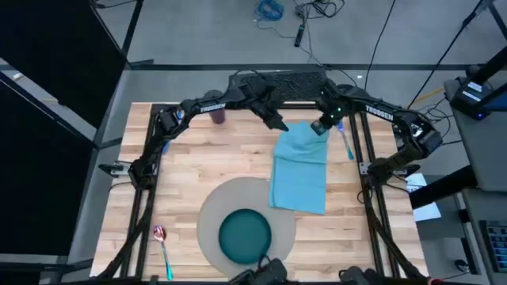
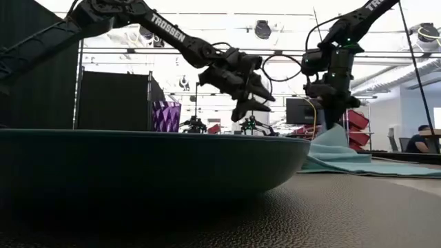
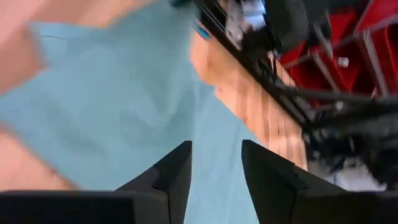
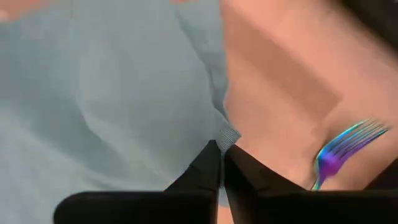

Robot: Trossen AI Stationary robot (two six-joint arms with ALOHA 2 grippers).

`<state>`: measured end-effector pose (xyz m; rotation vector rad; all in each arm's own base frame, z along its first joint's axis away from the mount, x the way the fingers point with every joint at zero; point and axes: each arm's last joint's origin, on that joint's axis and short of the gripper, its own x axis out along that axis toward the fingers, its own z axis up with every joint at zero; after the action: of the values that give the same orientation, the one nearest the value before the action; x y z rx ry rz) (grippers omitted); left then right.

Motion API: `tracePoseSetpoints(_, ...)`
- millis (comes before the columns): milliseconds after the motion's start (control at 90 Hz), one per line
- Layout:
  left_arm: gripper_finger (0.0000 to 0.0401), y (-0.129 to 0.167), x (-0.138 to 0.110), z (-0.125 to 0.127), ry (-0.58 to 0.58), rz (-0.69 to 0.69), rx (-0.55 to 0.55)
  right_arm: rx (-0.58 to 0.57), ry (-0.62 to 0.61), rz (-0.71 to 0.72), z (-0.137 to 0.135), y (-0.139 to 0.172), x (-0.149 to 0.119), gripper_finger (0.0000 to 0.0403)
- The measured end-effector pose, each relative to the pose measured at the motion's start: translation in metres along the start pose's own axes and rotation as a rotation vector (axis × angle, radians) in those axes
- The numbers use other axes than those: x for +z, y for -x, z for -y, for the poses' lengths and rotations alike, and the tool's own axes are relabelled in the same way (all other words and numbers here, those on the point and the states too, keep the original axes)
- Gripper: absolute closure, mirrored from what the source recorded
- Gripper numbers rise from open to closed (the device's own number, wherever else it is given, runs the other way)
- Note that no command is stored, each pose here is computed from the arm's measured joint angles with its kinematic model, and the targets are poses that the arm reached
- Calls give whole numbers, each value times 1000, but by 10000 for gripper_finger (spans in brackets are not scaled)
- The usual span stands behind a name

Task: Set table place
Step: Fold the blue table napkin

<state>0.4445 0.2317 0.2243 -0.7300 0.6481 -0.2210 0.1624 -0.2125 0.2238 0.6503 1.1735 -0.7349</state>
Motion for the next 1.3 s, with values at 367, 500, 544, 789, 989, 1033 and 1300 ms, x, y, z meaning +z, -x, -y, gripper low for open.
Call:
tracePoseSetpoints(367, 276, -29, -14, 39, -174, -87, -8, -18, -29, 138, 15, 8, 16, 372)
tracePoseSetpoints(500, 276, -38, -17, 46, -217, -91, 58, -45, -65, 164, 16, 8, 18, 349)
tracePoseSetpoints(544, 276, -39, -18, 47, -215, -95, 59, -52, -66, 163, 16, 8, 18, 338)
tracePoseSetpoints(789, 276, -56, -31, 63, -266, -157, 86, -58, -105, 183, 17, 9, 20, 260)
tracePoseSetpoints(989, 276, -84, -55, 95, -440, -266, 150, -22, -58, 38, 2, 6, 6, 237)
tracePoseSetpoints(1033, 276, -92, -64, 105, -489, -307, 144, -10, -29, -14, -6, 5, 1, 237)
tracePoseSetpoints(1300, 276, -118, -110, 146, -681, -535, 254, 36, 237, -147, -78, 3, -26, 236)
